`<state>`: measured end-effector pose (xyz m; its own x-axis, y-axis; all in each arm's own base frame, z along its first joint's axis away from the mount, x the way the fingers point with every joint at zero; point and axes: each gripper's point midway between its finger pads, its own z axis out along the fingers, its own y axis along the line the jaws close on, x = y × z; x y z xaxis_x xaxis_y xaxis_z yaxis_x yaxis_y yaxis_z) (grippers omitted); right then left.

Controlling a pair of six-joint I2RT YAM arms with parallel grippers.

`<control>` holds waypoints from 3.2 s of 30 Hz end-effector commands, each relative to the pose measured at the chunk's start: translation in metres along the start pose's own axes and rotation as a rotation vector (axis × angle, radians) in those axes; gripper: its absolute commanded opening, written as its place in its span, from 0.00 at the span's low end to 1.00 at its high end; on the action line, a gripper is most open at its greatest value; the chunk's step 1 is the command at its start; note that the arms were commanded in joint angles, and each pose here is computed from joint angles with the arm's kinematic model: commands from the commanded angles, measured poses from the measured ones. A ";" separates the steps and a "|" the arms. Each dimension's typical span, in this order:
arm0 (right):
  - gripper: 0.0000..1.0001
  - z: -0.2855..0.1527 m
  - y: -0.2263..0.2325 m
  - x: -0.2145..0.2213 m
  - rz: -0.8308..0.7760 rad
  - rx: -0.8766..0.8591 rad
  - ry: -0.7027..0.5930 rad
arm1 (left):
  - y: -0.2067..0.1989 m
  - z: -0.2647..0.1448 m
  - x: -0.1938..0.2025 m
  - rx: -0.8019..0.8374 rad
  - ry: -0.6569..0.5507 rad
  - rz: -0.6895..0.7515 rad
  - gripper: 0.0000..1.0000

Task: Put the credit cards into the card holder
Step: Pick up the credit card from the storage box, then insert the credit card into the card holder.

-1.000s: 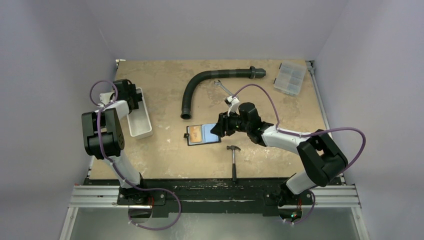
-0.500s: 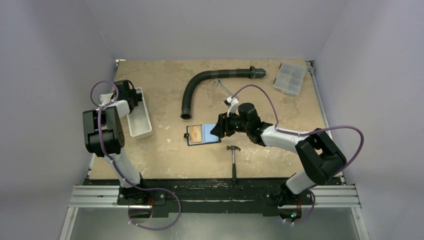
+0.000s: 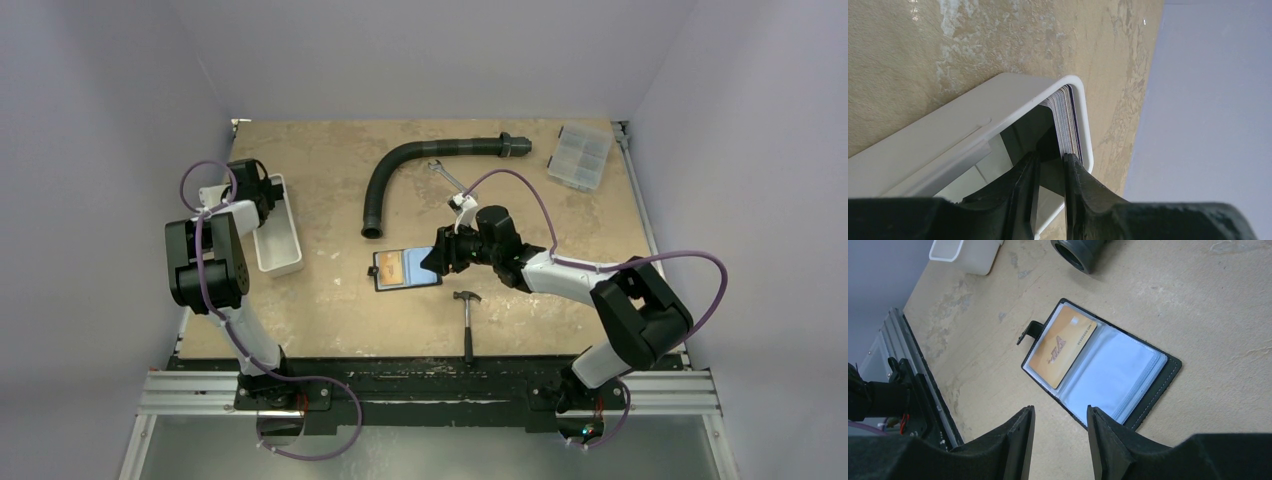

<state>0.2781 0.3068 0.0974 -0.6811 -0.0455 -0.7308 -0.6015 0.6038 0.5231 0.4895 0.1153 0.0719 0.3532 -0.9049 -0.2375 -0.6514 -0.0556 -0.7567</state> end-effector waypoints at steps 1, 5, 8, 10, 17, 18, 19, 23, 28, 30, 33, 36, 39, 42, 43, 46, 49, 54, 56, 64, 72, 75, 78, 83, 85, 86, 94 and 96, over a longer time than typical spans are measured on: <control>0.50 0.000 0.003 -0.007 -0.009 -0.023 -0.027 | -0.025 -0.005 -0.017 0.059 -0.054 -0.004 0.22; 0.50 0.000 0.003 -0.006 -0.009 -0.024 -0.027 | -0.029 -0.008 -0.018 0.060 -0.050 0.000 0.21; 0.50 0.000 0.003 -0.006 -0.008 -0.027 -0.025 | -0.035 -0.011 -0.017 0.060 -0.043 0.000 0.18; 0.50 0.000 0.004 -0.006 -0.009 -0.029 -0.026 | -0.039 -0.012 -0.018 0.062 -0.040 0.002 0.17; 0.50 0.000 0.004 -0.006 -0.007 -0.029 -0.027 | -0.049 -0.014 -0.019 0.056 -0.037 0.007 0.13; 0.50 0.000 0.004 -0.007 -0.007 -0.030 -0.027 | -0.051 -0.014 -0.019 0.057 -0.036 0.006 0.13; 0.50 0.000 0.004 -0.006 -0.008 -0.031 -0.026 | -0.054 -0.014 -0.018 0.061 -0.034 0.006 0.12; 0.50 0.000 0.005 -0.006 -0.007 -0.034 -0.025 | -0.050 -0.013 -0.017 0.023 -0.023 0.008 0.09; 0.50 0.001 0.005 -0.005 -0.005 -0.037 -0.021 | -0.059 -0.018 -0.017 0.021 -0.005 0.007 0.07; 0.50 0.001 0.004 -0.005 -0.005 -0.036 -0.021 | -0.064 -0.023 -0.018 0.025 -0.002 0.009 0.06; 0.50 0.002 0.005 -0.005 -0.003 -0.038 -0.019 | -0.075 -0.037 -0.023 0.048 -0.005 0.006 0.02; 0.50 0.002 0.005 -0.005 -0.004 -0.037 -0.021 | -0.087 -0.053 -0.025 0.070 0.010 0.013 0.00; 0.49 0.002 0.004 -0.005 -0.002 -0.032 -0.021 | -0.098 -0.074 -0.026 0.111 0.035 0.005 0.00; 0.49 0.002 0.004 -0.005 -0.002 -0.034 -0.019 | -0.108 -0.098 -0.027 0.153 0.065 0.012 0.00; 0.50 0.003 0.004 -0.005 -0.001 -0.034 -0.020 | -0.109 -0.108 -0.025 0.159 0.075 0.021 0.00; 0.50 0.003 0.005 -0.006 0.003 -0.042 -0.015 | -0.118 -0.143 -0.014 0.245 0.143 0.077 0.00; 0.50 -0.001 0.013 -0.013 0.026 -0.075 -0.013 | -0.129 -0.186 0.016 0.396 0.230 0.267 0.00; 0.53 -0.020 0.039 -0.038 0.079 -0.217 -0.050 | -0.117 -0.251 0.094 0.726 0.462 0.622 0.00; 0.53 -0.028 0.051 -0.047 0.102 -0.281 -0.064 | -0.099 -0.275 0.118 0.848 0.572 0.660 0.00; 0.53 -0.031 0.055 -0.066 0.185 -0.324 -0.116 | -0.024 -0.281 0.123 0.800 0.651 0.777 0.00; 0.60 -0.039 0.061 -0.083 0.245 -0.411 -0.134 | -0.015 -0.305 0.152 0.963 0.881 0.803 0.00; 0.65 -0.049 0.069 -0.094 0.280 -0.509 -0.168 | -0.008 -0.322 0.165 1.045 0.994 0.796 0.00; 0.73 -0.063 0.079 -0.097 0.331 -0.625 -0.209 | -0.002 -0.343 0.175 1.122 1.067 0.792 0.00; 0.78 -0.079 0.088 -0.097 0.408 -0.807 -0.282 | 0.009 -0.376 0.190 1.206 1.164 0.771 0.00; 0.78 -0.078 0.086 -0.094 0.460 -0.839 -0.282 | 0.012 -0.386 0.193 1.223 1.196 0.749 0.00; 0.78 -0.077 0.084 -0.092 0.458 -0.831 -0.287 | 0.013 -0.389 0.194 1.226 1.208 0.737 0.00; 0.75 -0.090 0.090 -0.098 0.394 -0.788 -0.362 | 0.026 -0.408 0.211 1.232 1.290 0.634 0.00; 0.72 -0.093 0.091 -0.098 0.398 -0.785 -0.371 | 0.029 -0.408 0.216 1.223 1.302 0.626 0.00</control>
<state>0.2694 0.3031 0.2030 -0.9136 0.3065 -0.2671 -0.3058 -0.0854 0.9482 0.2769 -0.2449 0.2335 -0.7701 -0.3964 -0.4998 0.4647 0.1881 -0.8652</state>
